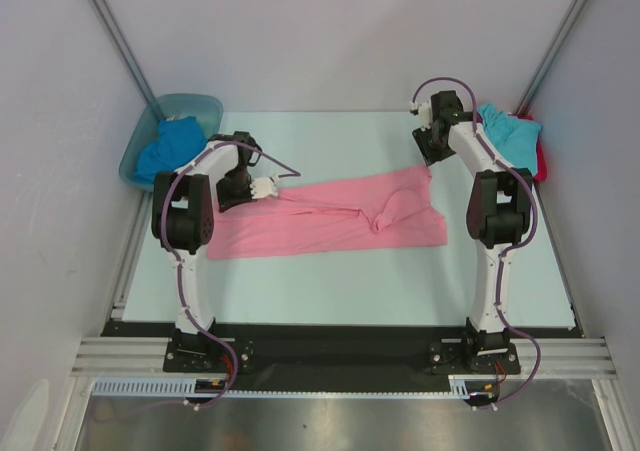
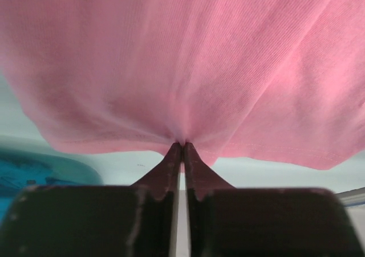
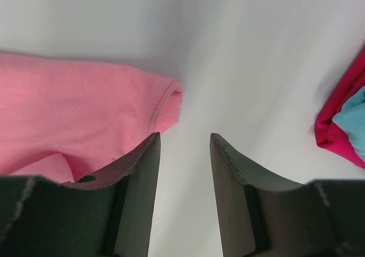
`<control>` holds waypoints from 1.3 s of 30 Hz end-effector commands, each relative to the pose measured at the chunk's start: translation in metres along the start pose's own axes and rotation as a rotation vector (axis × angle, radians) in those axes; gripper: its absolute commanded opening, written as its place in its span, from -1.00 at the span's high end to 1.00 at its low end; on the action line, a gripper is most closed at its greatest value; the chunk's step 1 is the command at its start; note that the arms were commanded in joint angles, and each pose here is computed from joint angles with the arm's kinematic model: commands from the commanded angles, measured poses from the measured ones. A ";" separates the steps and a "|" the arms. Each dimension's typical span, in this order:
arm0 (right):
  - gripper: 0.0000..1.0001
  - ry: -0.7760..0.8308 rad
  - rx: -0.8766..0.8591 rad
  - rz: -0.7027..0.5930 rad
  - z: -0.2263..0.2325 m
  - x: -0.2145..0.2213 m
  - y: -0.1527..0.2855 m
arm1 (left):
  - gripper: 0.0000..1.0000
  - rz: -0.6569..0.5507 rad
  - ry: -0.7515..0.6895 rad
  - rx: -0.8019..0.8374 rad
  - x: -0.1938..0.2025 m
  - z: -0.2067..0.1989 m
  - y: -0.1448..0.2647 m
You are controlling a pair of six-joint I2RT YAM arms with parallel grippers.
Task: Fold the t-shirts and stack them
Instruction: Fold the tshirt
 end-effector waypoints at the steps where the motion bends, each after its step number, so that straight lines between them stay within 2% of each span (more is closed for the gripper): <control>1: 0.10 0.011 0.027 -0.049 -0.005 -0.015 0.008 | 0.93 -0.023 -0.002 -0.018 -0.004 0.006 0.008; 3: 0.10 0.010 0.030 -0.050 -0.006 -0.015 0.009 | 0.99 -0.027 -0.001 -0.023 -0.005 0.006 0.009; 23: 0.08 0.018 0.037 -0.042 -0.008 -0.013 0.006 | 0.99 -0.038 0.009 -0.137 0.012 0.004 0.062; 32: 0.08 0.010 0.045 -0.039 -0.013 -0.011 0.007 | 0.99 -0.050 -0.009 -0.103 0.014 -0.007 0.070; 39: 0.08 0.010 0.050 -0.035 -0.017 -0.008 0.007 | 0.99 -0.021 -0.085 -0.006 0.023 -0.037 0.061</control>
Point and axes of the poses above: each gripper's point midway between its finger pads, its own y axis back along the fingers, its own z axis along the line the jaws close on, x = y × z, the point moved 4 cm from there along y, back along the fingers, and after that the axes turned 1 degree about -y, right-handed, at the moved point
